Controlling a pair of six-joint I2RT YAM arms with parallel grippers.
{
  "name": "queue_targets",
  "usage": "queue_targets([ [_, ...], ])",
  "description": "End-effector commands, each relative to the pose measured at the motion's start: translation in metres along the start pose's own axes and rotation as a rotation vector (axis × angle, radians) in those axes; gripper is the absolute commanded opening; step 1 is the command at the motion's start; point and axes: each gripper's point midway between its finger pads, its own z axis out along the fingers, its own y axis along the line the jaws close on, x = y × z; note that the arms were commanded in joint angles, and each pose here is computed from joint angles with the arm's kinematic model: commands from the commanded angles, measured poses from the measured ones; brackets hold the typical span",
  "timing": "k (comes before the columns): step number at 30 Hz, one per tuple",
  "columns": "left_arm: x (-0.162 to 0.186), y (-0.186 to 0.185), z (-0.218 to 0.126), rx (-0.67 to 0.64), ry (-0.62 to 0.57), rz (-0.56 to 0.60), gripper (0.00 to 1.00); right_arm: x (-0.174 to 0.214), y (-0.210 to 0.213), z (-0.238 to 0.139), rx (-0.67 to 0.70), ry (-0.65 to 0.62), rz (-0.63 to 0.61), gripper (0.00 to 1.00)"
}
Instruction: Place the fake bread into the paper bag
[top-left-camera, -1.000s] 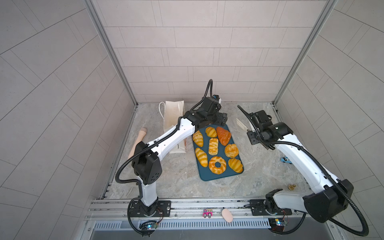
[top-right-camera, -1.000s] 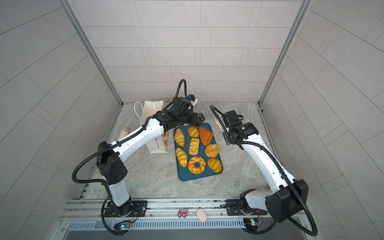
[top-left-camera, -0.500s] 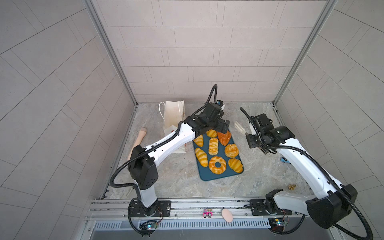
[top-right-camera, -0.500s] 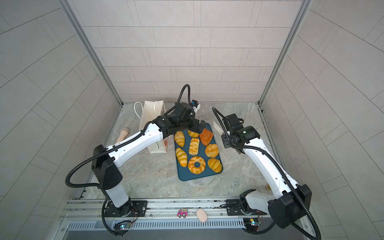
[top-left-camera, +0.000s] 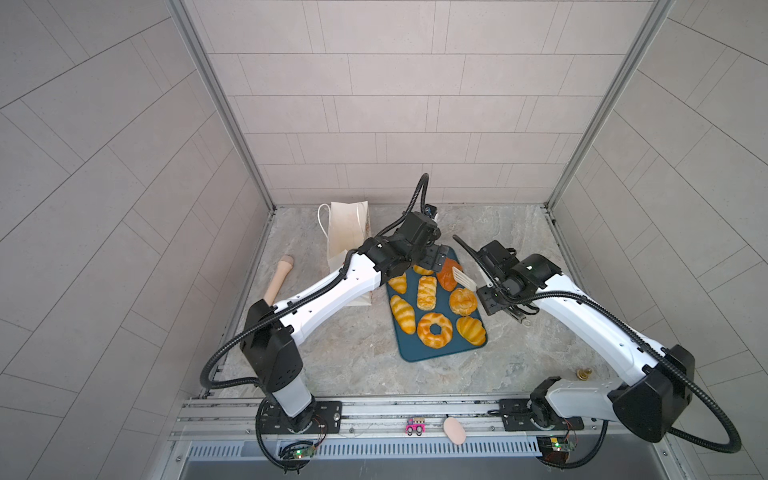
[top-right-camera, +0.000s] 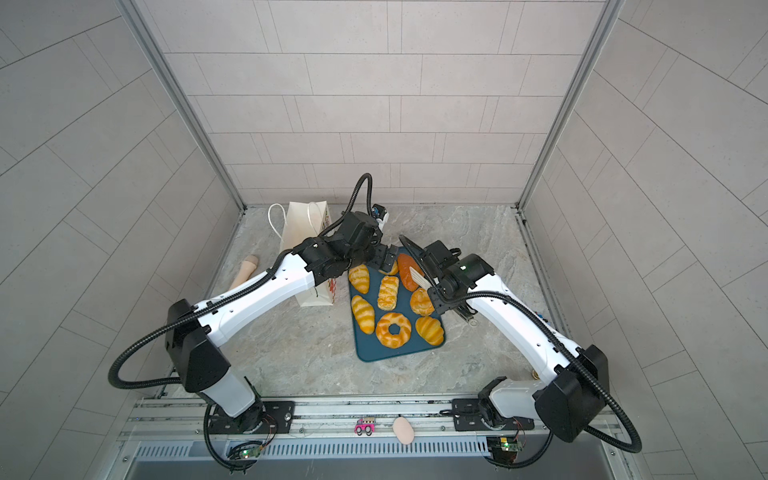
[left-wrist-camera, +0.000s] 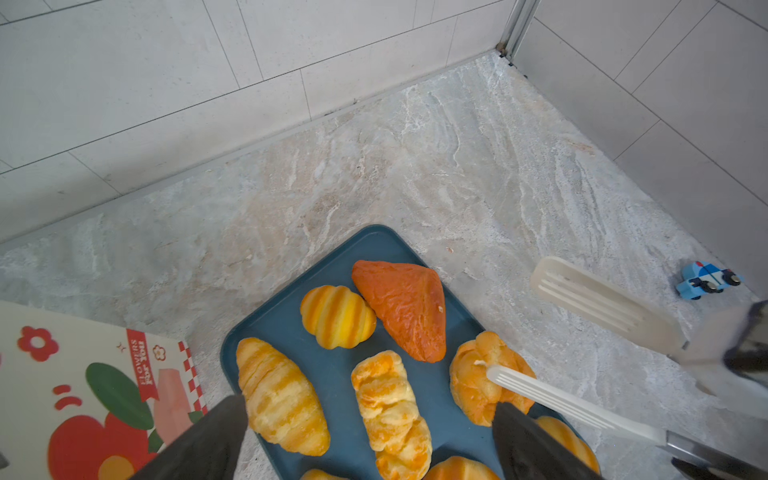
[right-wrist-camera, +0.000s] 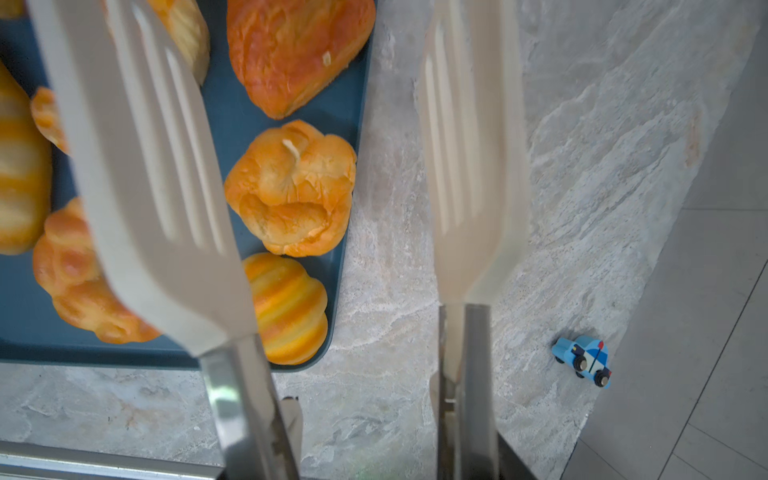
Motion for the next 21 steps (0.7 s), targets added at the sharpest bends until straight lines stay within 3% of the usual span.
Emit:
queue_targets([
  [1, -0.016, 0.014, -0.022, -0.054, -0.07, 0.022, 1.0, 0.014, 0.005, -0.002, 0.037, 0.056, -0.011, 0.61],
  [7, -0.024, 0.03, -0.047, -0.116, -0.119, 0.029, 1.0, 0.011, 0.038, 0.002, -0.012, 0.057, -0.023, 0.62],
  [15, -0.031, 0.063, -0.091, -0.257, -0.156, 0.045, 1.0, 0.012, 0.08, 0.004, -0.137, 0.07, 0.066, 0.64],
  [21, -0.025, 0.091, -0.121, -0.355, -0.172, 0.039, 1.0, 0.015, 0.105, 0.019, -0.152, 0.118, 0.094, 0.65],
])
